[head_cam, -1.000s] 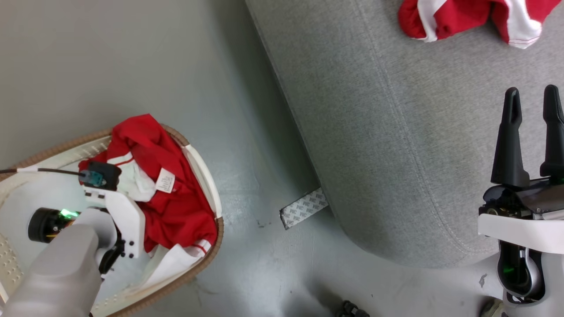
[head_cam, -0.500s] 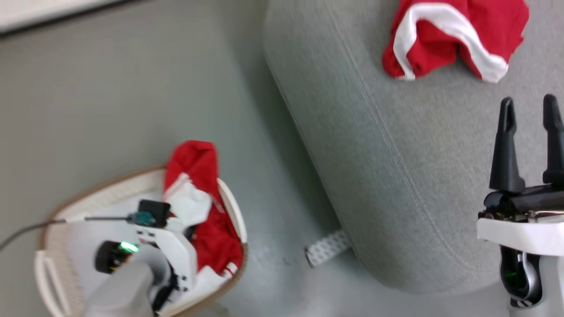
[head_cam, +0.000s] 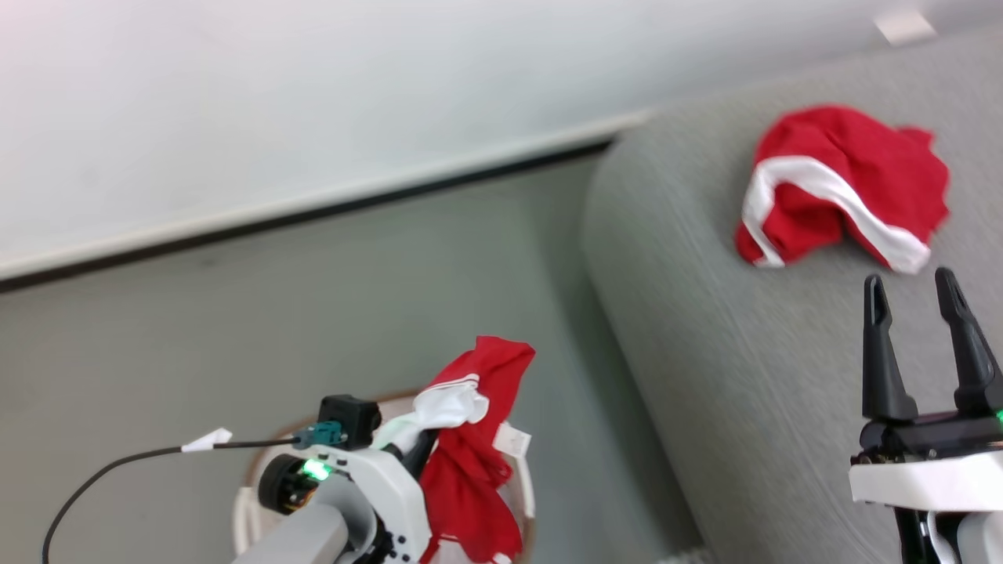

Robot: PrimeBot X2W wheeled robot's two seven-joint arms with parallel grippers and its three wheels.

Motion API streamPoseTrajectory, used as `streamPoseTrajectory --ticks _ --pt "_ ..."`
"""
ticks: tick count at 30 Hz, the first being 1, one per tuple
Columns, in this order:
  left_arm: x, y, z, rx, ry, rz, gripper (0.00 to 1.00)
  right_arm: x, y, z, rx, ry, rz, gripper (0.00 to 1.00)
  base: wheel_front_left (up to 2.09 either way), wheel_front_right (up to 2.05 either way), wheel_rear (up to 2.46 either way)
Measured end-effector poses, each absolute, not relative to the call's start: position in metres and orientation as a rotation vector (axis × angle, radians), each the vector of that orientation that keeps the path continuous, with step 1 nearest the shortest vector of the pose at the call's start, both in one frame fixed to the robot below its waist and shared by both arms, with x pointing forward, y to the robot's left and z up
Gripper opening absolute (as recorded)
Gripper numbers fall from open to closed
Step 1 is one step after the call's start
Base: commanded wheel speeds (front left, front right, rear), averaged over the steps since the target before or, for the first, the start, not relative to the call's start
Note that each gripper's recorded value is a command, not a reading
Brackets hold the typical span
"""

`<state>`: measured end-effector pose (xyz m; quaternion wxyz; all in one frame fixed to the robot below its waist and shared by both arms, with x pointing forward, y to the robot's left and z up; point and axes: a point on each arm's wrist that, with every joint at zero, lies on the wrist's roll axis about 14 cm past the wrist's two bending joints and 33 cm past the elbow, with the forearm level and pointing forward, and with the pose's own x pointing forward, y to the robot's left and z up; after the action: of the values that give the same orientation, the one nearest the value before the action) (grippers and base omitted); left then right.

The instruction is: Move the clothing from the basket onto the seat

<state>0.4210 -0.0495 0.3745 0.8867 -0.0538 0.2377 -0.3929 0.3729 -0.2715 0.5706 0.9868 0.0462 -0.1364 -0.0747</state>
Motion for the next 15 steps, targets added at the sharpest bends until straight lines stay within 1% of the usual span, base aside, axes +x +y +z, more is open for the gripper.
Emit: streamPoseTrajectory --ticks 4,9,15 --pt "0.425 -0.038 0.415 -0.124 0.383 -0.788 0.0 0.374 -0.25 0.577 0.128 -0.297 -0.081 1.0 0.0 0.0 0.0" --pt "0.435 -0.024 0.477 -0.169 0.206 -0.745 0.0 0.374 -0.215 0.577 0.166 -0.295 0.021 1.0 0.0 0.0 0.0" --pt "0.436 -0.008 0.553 -0.169 -0.022 -0.704 0.0 0.374 -0.173 0.578 0.202 -0.285 0.149 1.0 0.0 0.0 0.0"
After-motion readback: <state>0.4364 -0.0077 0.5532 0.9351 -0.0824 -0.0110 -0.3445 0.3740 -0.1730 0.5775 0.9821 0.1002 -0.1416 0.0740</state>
